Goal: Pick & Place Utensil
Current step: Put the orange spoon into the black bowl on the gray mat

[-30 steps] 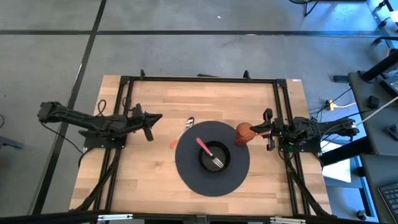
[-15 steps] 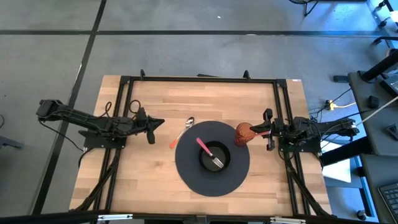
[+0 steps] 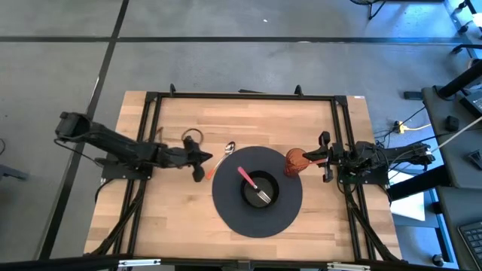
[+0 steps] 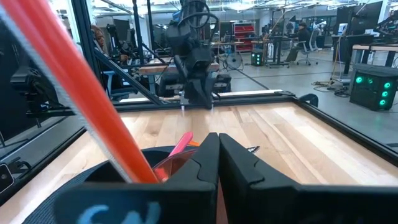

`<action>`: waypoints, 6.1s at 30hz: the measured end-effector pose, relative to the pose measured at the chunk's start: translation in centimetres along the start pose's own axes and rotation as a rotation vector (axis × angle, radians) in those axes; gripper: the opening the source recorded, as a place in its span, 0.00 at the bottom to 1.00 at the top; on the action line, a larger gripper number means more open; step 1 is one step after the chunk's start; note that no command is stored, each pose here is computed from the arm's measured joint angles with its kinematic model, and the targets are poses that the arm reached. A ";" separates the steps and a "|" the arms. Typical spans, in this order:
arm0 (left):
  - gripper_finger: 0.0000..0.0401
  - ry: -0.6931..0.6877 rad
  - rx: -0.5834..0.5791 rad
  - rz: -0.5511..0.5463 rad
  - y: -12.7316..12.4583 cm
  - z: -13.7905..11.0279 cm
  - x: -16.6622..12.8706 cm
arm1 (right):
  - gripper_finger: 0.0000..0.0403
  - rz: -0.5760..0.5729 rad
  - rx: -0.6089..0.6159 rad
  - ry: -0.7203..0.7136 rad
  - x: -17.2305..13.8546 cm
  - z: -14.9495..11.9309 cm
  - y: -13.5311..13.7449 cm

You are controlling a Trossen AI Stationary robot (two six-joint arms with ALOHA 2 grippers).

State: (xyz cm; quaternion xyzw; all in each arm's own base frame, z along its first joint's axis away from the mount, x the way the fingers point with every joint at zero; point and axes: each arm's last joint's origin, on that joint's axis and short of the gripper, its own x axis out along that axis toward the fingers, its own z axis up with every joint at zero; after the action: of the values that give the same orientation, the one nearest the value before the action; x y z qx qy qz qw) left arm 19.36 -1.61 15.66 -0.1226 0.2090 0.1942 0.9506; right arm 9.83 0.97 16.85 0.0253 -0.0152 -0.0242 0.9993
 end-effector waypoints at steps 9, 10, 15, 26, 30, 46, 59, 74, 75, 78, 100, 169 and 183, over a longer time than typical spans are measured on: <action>0.00 0.156 0.115 -0.016 -2.7 0.4 5.3 | 0.02 0.003 0.000 0.000 0.0 0.0 0.0; 0.01 0.165 0.120 -0.009 -2.8 0.4 5.8 | 0.02 0.003 0.000 0.000 0.0 0.0 0.0; 0.00 0.233 0.123 0.032 -2.0 -0.2 8.0 | 0.02 0.003 0.000 0.001 0.0 0.0 0.0; 0.01 0.301 0.082 0.093 -0.5 -0.9 9.2 | 0.02 0.002 -0.001 0.001 0.0 0.0 0.0; 0.00 0.315 0.073 0.115 -0.2 -1.0 9.2 | 0.02 0.003 -0.001 0.001 0.0 0.0 0.0; 0.00 0.339 0.151 0.224 1.0 -1.1 9.1 | 0.02 0.003 -0.001 0.001 0.0 0.0 0.0; 0.01 0.375 0.291 0.151 -1.6 5.6 7.9 | 0.02 0.001 -0.003 0.001 0.0 0.0 0.0; 0.05 0.681 0.344 0.203 2.0 8.4 10.2 | 0.02 0.001 -0.006 0.021 0.1 -0.2 0.0; 0.07 0.691 0.340 0.194 2.1 8.2 10.4 | 0.02 0.001 -0.008 0.020 0.1 -0.2 0.0; 0.14 0.735 0.343 0.146 2.0 7.3 11.1 | 0.02 0.001 -0.008 0.021 0.1 -0.2 0.0; 0.43 0.820 0.350 0.118 2.9 5.8 12.5 | 0.02 0.001 -0.005 0.021 0.1 -0.2 0.0; 0.01 0.480 1.806 0.326 -16.6 11.0 11.8 | 0.02 0.002 -0.006 0.026 0.2 -0.2 0.0; 0.01 0.516 2.357 0.291 -18.6 7.6 16.3 | 0.02 0.010 -0.026 0.028 0.2 -0.2 0.1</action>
State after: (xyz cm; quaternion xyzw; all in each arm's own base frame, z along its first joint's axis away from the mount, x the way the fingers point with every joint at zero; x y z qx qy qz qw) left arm 43.52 -10.67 17.96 0.8064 0.4521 -0.0403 0.3790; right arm 10.01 1.03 16.62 0.0128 -0.0009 -0.0191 0.9997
